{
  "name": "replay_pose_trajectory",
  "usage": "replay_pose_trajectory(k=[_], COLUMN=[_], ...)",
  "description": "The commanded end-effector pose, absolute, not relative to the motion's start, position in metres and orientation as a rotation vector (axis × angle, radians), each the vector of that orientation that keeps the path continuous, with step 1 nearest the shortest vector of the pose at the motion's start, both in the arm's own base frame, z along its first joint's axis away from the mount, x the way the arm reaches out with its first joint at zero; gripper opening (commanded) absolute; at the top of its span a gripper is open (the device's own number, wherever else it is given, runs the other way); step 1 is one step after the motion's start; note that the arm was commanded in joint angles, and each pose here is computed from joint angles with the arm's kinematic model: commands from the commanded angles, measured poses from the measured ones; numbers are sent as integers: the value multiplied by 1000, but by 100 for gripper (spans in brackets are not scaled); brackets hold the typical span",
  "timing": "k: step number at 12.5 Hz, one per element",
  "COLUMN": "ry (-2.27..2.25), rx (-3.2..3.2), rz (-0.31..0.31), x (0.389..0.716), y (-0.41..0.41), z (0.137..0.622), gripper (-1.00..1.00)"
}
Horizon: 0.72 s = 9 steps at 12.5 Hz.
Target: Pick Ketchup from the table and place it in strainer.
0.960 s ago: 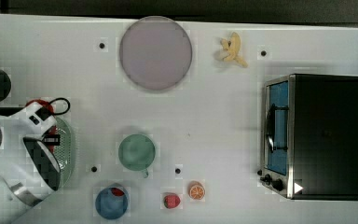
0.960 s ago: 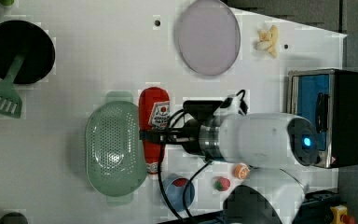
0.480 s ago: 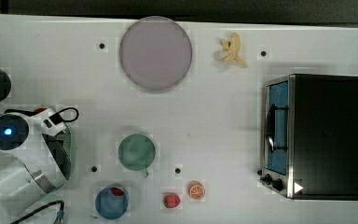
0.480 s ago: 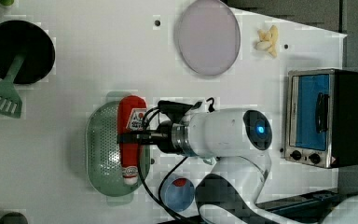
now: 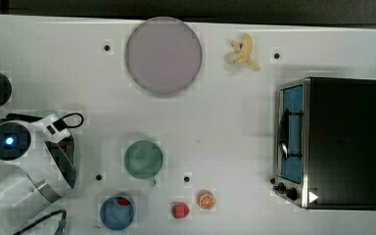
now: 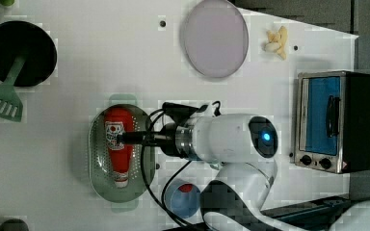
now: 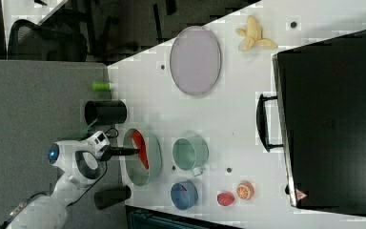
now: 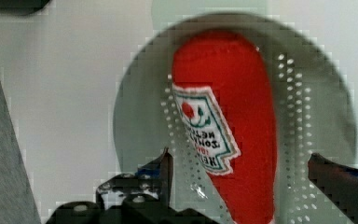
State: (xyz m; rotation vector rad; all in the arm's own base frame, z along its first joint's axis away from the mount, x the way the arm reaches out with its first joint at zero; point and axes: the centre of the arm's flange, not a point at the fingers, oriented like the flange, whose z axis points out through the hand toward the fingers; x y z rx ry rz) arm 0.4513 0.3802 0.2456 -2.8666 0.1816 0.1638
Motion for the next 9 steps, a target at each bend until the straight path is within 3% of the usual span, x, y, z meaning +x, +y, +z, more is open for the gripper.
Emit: replay_pose_trajectory(k=[1, 6, 9], ry=[386, 629, 881], rx=[-2852, -2946, -2930], rz=[10, -82, -76], x=[472, 517, 551], y=[369, 272, 181], z=[320, 425, 485], gripper=[100, 100, 100])
